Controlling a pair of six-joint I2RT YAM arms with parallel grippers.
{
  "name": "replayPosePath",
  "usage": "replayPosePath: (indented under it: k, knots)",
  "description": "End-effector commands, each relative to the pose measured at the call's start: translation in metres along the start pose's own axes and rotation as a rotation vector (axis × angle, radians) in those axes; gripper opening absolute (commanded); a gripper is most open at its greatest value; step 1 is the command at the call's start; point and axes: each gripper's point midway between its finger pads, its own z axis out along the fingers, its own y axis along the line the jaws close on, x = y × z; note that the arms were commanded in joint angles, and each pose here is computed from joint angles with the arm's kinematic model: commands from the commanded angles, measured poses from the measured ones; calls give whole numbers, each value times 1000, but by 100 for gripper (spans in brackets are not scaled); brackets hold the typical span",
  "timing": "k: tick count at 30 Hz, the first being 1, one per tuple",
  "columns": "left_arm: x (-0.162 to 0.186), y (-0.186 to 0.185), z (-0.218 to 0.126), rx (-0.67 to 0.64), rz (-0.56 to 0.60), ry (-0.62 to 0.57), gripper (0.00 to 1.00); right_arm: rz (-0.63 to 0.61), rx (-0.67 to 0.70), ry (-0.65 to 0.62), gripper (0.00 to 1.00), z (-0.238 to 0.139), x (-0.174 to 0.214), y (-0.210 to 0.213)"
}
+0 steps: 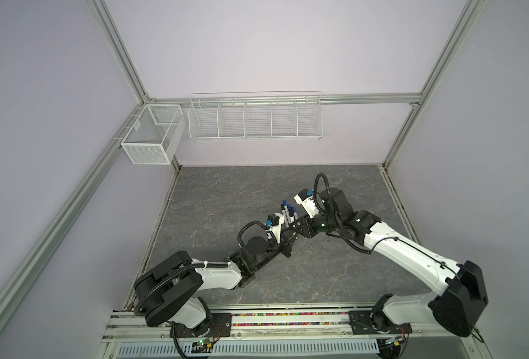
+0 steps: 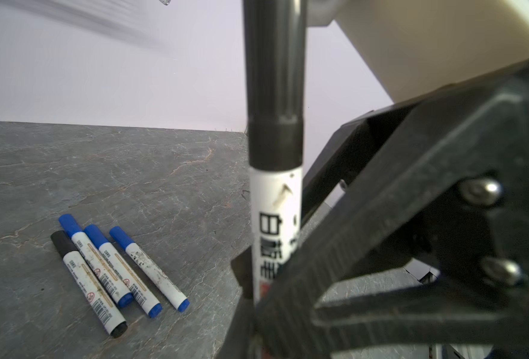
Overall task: Insert the pens into the pen caps
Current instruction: 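Grasp the capped marker with the right gripper while the left gripper opens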
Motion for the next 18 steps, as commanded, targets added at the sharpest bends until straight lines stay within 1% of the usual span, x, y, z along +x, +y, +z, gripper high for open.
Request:
replayPosePath:
  k: [1, 4, 5, 7, 10, 11, 12, 14, 16, 18]
  knots:
    - [-31, -6, 4, 12, -14, -117, 0, 42, 32, -34, 16, -2, 0, -9]
    - [-25, 1, 5, -25, -23, -89, 1, 57, 25, -65, 12, -5, -7, -9]
    - [-22, 6, 6, -52, -29, -74, 8, 68, 28, -74, 11, -6, -9, -12]
    - [-14, 16, 5, -101, -37, -41, 18, 93, 50, -91, 10, -7, -13, -21]
    - [-1, 26, 4, -138, -51, 6, 33, 150, 164, -94, 10, -12, -15, -52]
    - [2, 30, 2, -149, -59, 21, 69, 177, 219, -85, 10, -13, -14, -68]
    - [4, 33, 0, -158, -66, 33, 83, 201, 272, -72, 9, -16, -12, -83]
    - [8, 44, -5, -201, -88, 48, 98, 247, 363, -21, 9, -16, -3, -111]
    - [11, 57, -12, -254, -113, 60, 99, 273, 435, 44, 9, -11, 10, -135]
    - [15, 81, -23, -391, -130, 70, 99, 307, 499, 139, 9, -1, 26, -158]
